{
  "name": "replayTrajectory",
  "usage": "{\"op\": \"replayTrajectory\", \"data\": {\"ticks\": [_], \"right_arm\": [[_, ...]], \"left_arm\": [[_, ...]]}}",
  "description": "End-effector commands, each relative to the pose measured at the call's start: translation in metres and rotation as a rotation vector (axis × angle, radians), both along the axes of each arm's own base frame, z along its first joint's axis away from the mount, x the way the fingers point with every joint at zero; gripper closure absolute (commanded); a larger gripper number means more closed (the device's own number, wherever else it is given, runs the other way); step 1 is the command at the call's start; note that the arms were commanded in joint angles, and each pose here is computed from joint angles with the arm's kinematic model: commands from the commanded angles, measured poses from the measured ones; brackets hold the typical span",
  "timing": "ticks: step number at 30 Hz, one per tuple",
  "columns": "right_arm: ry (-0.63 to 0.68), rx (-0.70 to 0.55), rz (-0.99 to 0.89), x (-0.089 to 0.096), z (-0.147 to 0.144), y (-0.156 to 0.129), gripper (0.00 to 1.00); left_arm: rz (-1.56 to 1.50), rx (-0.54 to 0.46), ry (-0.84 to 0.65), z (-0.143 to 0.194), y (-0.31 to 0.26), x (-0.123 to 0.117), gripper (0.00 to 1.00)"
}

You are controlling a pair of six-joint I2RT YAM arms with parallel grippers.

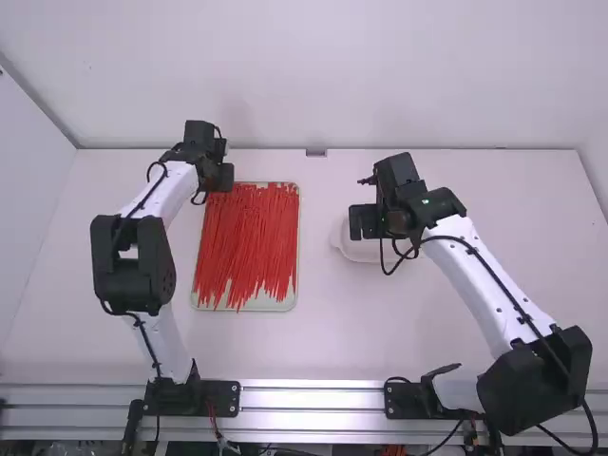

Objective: Fasten the cable tie

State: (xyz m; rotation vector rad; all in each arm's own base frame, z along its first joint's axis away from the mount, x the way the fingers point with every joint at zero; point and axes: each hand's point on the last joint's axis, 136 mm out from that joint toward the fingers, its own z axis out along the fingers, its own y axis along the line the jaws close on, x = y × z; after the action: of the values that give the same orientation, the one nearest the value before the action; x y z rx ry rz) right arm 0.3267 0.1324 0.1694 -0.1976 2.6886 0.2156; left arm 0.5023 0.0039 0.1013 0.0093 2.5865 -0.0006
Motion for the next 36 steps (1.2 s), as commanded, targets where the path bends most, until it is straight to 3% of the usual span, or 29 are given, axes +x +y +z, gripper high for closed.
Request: {"op": "replayTrajectory", "data": {"ticks": [1,18,36], "right_arm": [[0.015,-0.010,0.001,-0.002,-0.006,0.000,0.02],[0.020,-0.012,0.002,-0.003,-0.006,0.000,0.02],[0.022,-0.012,0.001,-0.004,-0.007,0.000,0.02]], "left_arm": [[0.003,-0.038,0.031,-0.015,-0.007,0.000,0.60],[0.001,-0.032,0.130,-0.074,-0.006,-0.013,0.65],[-0.022,-0.020,0.182,-0.099,-0.006,-0.034,0.71]]}}
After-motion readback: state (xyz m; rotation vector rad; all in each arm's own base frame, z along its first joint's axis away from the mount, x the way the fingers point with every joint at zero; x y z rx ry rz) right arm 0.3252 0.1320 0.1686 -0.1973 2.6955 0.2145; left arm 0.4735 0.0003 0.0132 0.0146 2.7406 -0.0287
